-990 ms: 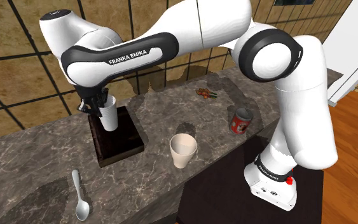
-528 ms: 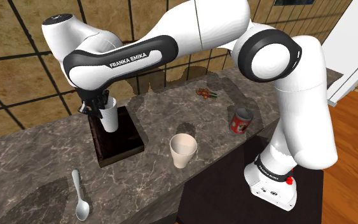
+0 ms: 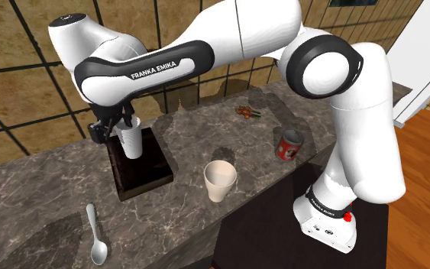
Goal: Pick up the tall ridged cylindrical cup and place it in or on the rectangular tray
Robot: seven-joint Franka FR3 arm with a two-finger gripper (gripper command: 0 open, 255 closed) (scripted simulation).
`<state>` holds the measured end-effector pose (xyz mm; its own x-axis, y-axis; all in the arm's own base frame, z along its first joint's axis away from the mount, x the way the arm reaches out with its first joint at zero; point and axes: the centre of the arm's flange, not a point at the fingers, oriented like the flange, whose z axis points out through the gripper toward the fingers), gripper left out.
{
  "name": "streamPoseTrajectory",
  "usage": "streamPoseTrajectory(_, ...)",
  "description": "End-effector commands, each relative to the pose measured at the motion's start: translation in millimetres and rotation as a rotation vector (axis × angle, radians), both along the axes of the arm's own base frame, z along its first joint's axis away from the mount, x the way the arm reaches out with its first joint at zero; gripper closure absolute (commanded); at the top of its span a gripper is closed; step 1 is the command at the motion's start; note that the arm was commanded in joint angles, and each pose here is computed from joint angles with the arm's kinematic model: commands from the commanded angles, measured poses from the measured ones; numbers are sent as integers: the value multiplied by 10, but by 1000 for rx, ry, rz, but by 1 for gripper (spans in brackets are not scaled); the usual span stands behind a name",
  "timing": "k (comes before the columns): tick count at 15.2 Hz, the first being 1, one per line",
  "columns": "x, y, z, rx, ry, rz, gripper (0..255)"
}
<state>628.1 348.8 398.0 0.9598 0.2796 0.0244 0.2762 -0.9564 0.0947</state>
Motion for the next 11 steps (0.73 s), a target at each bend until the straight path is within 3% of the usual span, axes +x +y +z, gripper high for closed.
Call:
streamPoseTrajectory(1, -10, 15, 207, 0, 0, 0, 0)
streamPoseTrajectory(3, -22, 34, 442, 0, 0, 0, 0)
streamPoseTrajectory(11, -22, 34, 442, 0, 0, 0, 0)
